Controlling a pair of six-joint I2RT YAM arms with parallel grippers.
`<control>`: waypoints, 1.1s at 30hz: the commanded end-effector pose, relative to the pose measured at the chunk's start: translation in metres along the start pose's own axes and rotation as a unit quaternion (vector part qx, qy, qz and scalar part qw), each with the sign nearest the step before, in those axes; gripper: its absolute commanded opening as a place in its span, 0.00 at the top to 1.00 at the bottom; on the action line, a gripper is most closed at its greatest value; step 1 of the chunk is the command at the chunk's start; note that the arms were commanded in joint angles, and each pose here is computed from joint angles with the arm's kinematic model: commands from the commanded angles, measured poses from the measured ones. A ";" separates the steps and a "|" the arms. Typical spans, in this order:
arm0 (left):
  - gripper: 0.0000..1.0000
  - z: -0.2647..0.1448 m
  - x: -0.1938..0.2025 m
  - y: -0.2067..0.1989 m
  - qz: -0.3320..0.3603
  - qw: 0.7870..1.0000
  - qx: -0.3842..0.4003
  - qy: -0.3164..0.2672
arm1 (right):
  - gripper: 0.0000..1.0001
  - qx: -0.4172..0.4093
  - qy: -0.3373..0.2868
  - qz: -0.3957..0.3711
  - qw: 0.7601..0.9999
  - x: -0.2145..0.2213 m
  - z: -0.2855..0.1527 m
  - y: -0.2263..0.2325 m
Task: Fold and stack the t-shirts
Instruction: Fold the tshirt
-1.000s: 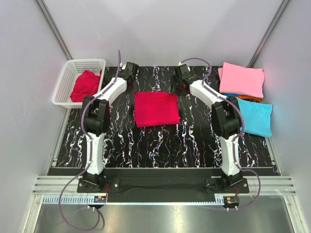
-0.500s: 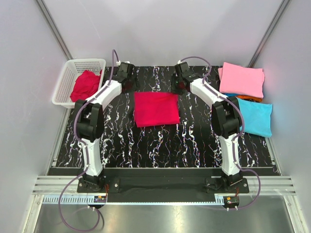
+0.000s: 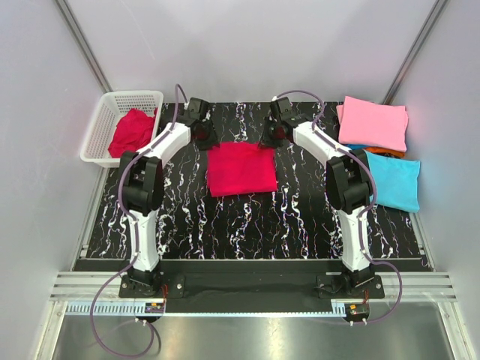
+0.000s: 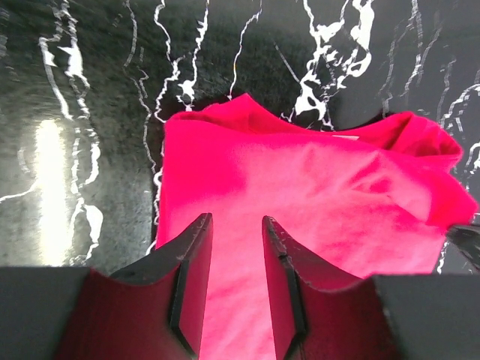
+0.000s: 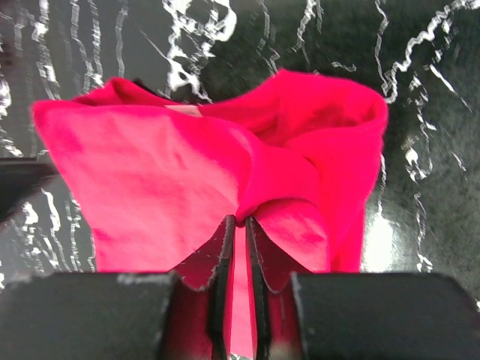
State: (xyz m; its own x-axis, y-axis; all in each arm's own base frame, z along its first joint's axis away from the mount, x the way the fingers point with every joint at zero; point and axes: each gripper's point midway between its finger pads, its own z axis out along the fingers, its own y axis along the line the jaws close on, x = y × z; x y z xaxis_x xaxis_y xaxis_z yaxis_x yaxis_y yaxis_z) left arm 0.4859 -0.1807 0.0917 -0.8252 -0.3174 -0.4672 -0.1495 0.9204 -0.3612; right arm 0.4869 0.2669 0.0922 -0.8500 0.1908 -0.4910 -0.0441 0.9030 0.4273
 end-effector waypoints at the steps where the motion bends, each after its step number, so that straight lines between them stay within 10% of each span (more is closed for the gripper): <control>1: 0.63 0.010 -0.001 -0.013 -0.004 1.000 0.024 0.018 | 0.83 -0.022 -0.016 -0.007 1.000 -0.019 -0.006 0.015; 22: 0.63 0.043 -0.013 0.008 0.004 1.000 -0.018 0.011 | 0.87 0.133 -0.039 0.018 0.990 -0.049 0.070 -0.080; 33: 0.63 0.056 0.001 0.030 0.017 0.998 -0.058 0.028 | 0.85 0.111 -0.085 -0.009 0.990 -0.094 0.022 -0.051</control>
State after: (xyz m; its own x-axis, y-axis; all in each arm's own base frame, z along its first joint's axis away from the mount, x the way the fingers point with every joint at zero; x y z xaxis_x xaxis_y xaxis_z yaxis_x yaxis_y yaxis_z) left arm 0.5031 -0.1762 0.0349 -0.8683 -0.2923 -0.4008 -0.1828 0.9396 -0.2893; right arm 0.5784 0.2138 0.0419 -0.7923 0.2276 -0.5660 0.1106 0.9660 0.2336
